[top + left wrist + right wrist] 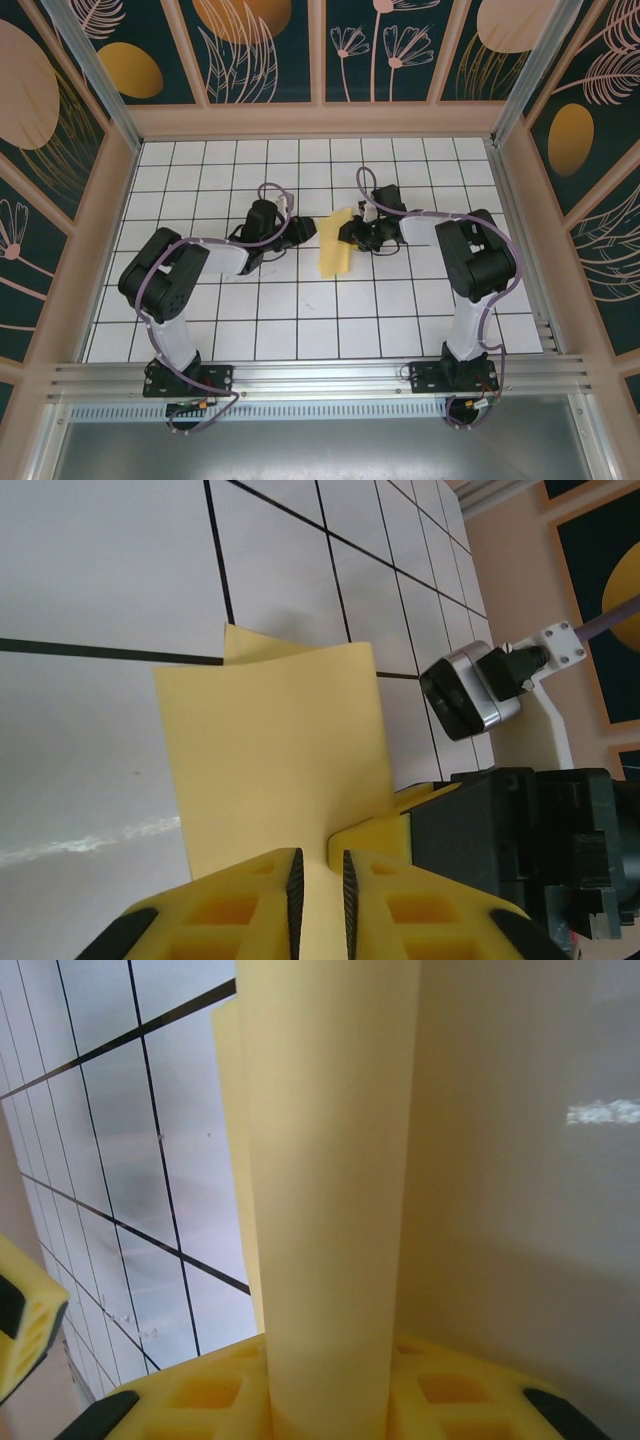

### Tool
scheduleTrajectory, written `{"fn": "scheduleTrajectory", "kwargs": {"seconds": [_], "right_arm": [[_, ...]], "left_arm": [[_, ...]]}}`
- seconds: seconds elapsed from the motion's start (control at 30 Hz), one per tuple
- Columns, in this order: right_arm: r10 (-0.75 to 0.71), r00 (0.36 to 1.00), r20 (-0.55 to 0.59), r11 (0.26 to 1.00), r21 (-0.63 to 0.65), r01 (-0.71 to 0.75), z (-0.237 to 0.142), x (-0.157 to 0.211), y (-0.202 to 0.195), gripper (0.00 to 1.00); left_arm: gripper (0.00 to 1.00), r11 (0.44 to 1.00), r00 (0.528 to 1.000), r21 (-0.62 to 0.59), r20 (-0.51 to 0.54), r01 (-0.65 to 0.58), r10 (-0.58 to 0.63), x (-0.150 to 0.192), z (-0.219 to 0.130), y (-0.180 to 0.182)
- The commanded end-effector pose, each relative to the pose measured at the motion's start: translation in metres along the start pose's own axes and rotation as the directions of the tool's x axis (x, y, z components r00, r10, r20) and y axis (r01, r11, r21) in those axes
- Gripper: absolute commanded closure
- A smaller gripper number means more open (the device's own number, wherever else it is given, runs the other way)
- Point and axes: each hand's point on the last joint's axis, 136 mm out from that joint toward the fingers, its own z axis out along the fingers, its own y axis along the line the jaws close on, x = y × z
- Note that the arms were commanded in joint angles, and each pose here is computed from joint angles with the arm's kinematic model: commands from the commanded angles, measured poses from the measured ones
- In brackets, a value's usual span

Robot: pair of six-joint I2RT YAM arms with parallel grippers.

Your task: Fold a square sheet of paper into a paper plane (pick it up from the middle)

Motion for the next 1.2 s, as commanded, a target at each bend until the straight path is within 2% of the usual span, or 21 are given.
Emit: {"fn": "scheduleTrajectory", "kwargs": {"seconds": [0.0, 0.1, 0.2, 0.3, 0.4, 0.6, 0.87, 1.17], "right_arm": [[-0.004, 1.0, -0.023, 1.0, 0.016, 0.004, 0.003, 0.003, -0.009, 0.73], [-0.028, 0.998, -0.049, 1.0, -0.01, 0.028, 0.003, 0.007, -0.005, 0.73], [-0.073, 0.993, -0.093, 0.996, -0.059, 0.068, 0.003, 0.016, 0.004, 0.74], [-0.119, 0.985, -0.127, 0.99, -0.087, 0.108, 0.002, 0.025, 0.01, 0.74], [-0.148, 0.978, -0.146, 0.986, -0.103, 0.134, 0.002, 0.031, 0.013, 0.74], [-0.153, 0.975, -0.161, 0.986, -0.085, 0.141, 0.005, 0.031, 0.01, 0.74], [-0.149, 0.976, -0.156, 0.988, -0.06, 0.141, 0.006, 0.027, 0.009, 0.73], [-0.141, 0.979, -0.147, 0.99, -0.018, 0.14, 0.006, 0.023, 0.008, 0.71]], "left_arm": [[0.88, 1.0, 1.0, -0.006, -0.029, 0.009, -0.009, 0.004, 0.015, -0.004], [0.92, 0.999, 0.999, -0.04, -0.04, 0.019, -0.021, 0.008, 0.022, 0.001], [0.93, 0.997, 0.999, -0.073, -0.008, 0.034, -0.035, 0.007, 0.018, 0.007], [0.95, 0.997, 0.999, -0.063, 0.03, 0.045, -0.043, 0.004, 0.01, 0.006], [0.95, 0.997, 0.998, -0.039, 0.02, 0.06, -0.059, 0.01, 0.007, 0.005], [0.97, 0.994, 0.995, -0.064, -0.028, 0.094, -0.096, 0.024, 0.016, 0.02], [0.99, 0.981, 0.992, -0.178, -0.083, 0.079, -0.095, 0.033, 0.029, 0.04], [1.0, 0.963, 0.987, -0.254, -0.113, 0.083, -0.115, 0.04, 0.034, 0.055]]}}
